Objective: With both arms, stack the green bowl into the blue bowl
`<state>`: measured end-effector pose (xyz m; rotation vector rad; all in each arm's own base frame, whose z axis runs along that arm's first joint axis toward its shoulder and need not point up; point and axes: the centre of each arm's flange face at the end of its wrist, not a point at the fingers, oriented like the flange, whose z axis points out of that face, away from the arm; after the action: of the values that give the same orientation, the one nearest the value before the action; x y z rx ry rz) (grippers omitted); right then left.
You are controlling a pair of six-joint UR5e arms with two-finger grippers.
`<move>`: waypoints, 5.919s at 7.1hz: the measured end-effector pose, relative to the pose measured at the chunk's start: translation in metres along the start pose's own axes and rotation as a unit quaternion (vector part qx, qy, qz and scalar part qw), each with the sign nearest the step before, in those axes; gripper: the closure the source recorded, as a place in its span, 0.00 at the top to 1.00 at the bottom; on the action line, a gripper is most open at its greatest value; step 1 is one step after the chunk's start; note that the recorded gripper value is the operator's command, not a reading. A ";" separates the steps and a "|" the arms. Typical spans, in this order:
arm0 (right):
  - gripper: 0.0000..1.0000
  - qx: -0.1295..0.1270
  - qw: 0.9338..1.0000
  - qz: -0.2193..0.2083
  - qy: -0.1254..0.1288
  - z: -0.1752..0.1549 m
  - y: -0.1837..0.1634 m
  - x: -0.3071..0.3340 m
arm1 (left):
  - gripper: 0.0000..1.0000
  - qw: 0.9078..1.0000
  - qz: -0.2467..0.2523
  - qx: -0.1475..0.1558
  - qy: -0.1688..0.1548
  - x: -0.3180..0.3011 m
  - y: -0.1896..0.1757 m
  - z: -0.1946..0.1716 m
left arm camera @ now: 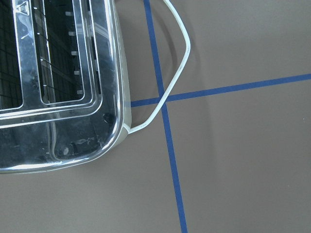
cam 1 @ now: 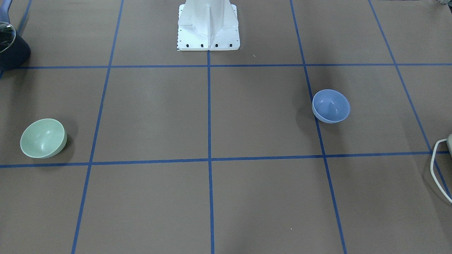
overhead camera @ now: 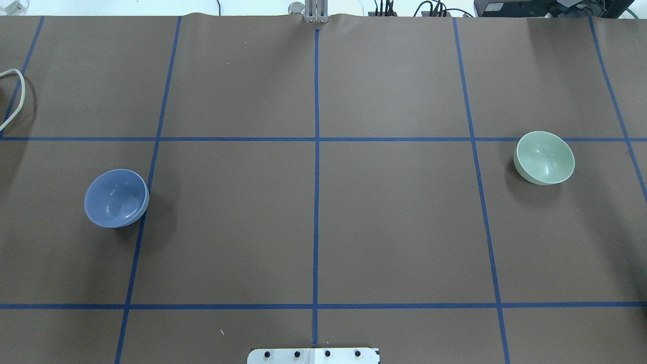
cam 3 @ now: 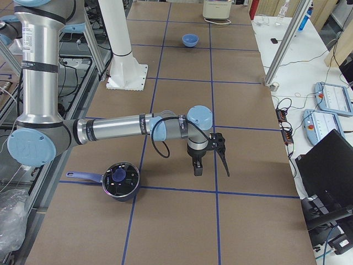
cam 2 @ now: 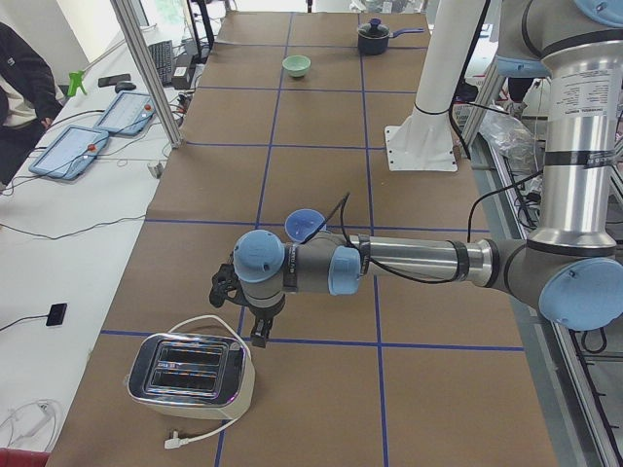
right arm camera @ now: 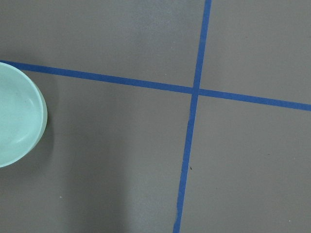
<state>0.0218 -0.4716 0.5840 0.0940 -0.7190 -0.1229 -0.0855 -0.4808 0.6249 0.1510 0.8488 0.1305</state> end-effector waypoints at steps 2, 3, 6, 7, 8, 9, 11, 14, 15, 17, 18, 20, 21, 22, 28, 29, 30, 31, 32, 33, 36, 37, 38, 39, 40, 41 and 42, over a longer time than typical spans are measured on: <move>1.00 0.007 1.000 -0.007 -0.001 -0.006 -0.011 -0.005 | 1.00 1.000 0.015 0.013 -0.002 0.013 -0.020 -0.013; 1.00 0.009 1.000 -0.010 -0.001 -0.007 -0.013 -0.007 | 1.00 1.000 0.020 0.017 0.001 0.018 -0.028 -0.017; 1.00 0.020 1.000 -0.023 -0.002 -0.012 -0.019 -0.012 | 1.00 0.998 0.043 0.038 0.014 0.029 -0.037 -0.025; 1.00 0.033 0.999 -0.033 -0.003 -0.014 -0.022 -0.016 | 0.99 0.997 0.061 0.049 0.013 0.036 -0.042 -0.026; 1.00 0.043 0.998 -0.043 -0.004 -0.015 -0.024 -0.020 | 0.99 0.996 0.076 0.052 0.015 0.049 -0.048 -0.021; 1.00 0.045 0.998 -0.049 -0.006 -0.013 -0.027 -0.027 | 0.99 0.996 0.077 0.049 0.019 0.069 -0.055 -0.012; 1.00 0.040 0.998 -0.042 -0.011 -0.004 -0.039 -0.054 | 0.99 0.997 0.049 0.041 0.034 0.122 -0.064 0.022; 1.00 0.031 0.999 -0.038 -0.004 0.013 -0.051 -0.086 | 0.98 0.999 0.032 0.017 0.016 0.216 -0.061 0.113; 1.00 0.031 0.999 -0.038 -0.003 0.015 -0.052 -0.090 | 0.98 0.999 0.029 0.008 0.018 0.247 -0.055 0.140; 1.00 0.031 0.999 -0.038 -0.003 0.017 -0.053 -0.091 | 0.76 0.999 0.047 -0.001 0.015 0.300 -0.040 0.184; 1.00 0.031 0.999 -0.038 -0.003 0.018 -0.053 -0.091 | 0.45 0.998 0.054 -0.006 0.012 0.309 -0.035 0.197; 1.00 0.029 0.999 -0.037 -0.002 0.020 -0.053 -0.090 | 0.00 0.998 0.059 -0.013 0.012 0.317 -0.032 0.208; 1.00 0.029 0.999 -0.037 -0.002 0.020 -0.053 -0.089 | 0.00 0.998 0.061 -0.011 0.014 0.320 -0.033 0.208; 1.00 0.029 0.999 -0.037 -0.003 0.020 -0.054 -0.089 | 0.00 0.998 0.062 -0.009 0.017 0.324 -0.034 0.206; 1.00 0.029 0.999 -0.036 -0.003 0.020 -0.054 -0.089 | 0.00 0.998 -0.028 0.013 0.050 0.425 -0.084 0.153; 1.00 0.029 0.999 -0.036 -0.003 0.020 -0.054 -0.090 | 0.00 0.997 -0.061 -0.001 0.051 0.476 -0.100 0.150; 1.00 0.029 0.999 -0.037 -0.003 0.020 -0.054 -0.090 | 0.00 0.995 -0.089 -0.015 0.047 0.533 -0.110 0.153; 1.00 0.029 0.999 -0.037 -0.003 0.020 -0.054 -0.090 | 0.00 0.993 -0.110 -0.016 0.041 0.587 -0.116 0.162; 1.00 0.029 0.999 -0.037 -0.003 0.020 -0.055 -0.090 | 0.00 0.991 -0.125 -0.016 0.037 0.634 -0.118 0.174; 1.00 0.030 0.999 -0.037 -0.003 0.020 -0.055 -0.090 | 0.00 0.990 -0.134 -0.015 0.035 0.675 -0.119 0.185; 1.00 0.029 0.999 -0.037 -0.003 0.020 -0.055 -0.090 | 0.00 0.992 -0.125 -0.008 0.032 0.729 -0.104 0.203; 1.00 0.029 0.999 -0.037 -0.003 0.020 -0.055 -0.090 | 0.00 0.992 -0.120 -0.004 0.030 0.736 -0.098 0.207; 1.00 0.029 0.999 -0.037 -0.003 0.020 -0.055 -0.090 | 0.00 0.993 -0.116 0.000 0.029 0.740 -0.093 0.211; 1.00 0.029 0.999 -0.037 -0.003 0.020 -0.055 -0.090 | 0.04 0.993 -0.112 0.002 0.030 0.743 -0.090 0.213; 1.00 0.029 0.999 -0.037 -0.003 0.020 -0.055 -0.090 | 0.08 0.994 -0.108 0.006 0.033 0.747 -0.087 0.215; 1.00 0.029 0.999 -0.037 -0.003 0.020 -0.055 -0.090 | 0.10 0.994 -0.104 0.012 0.032 0.750 -0.083 0.218; 1.00 0.029 0.999 -0.037 -0.003 0.020 -0.055 -0.090 | 0.14 0.994 -0.100 0.016 0.030 0.752 -0.080 0.221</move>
<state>-0.0628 -0.5138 0.5336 0.1755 -0.7248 -0.1722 0.5771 -0.4458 0.2006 0.0911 0.9204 -0.0676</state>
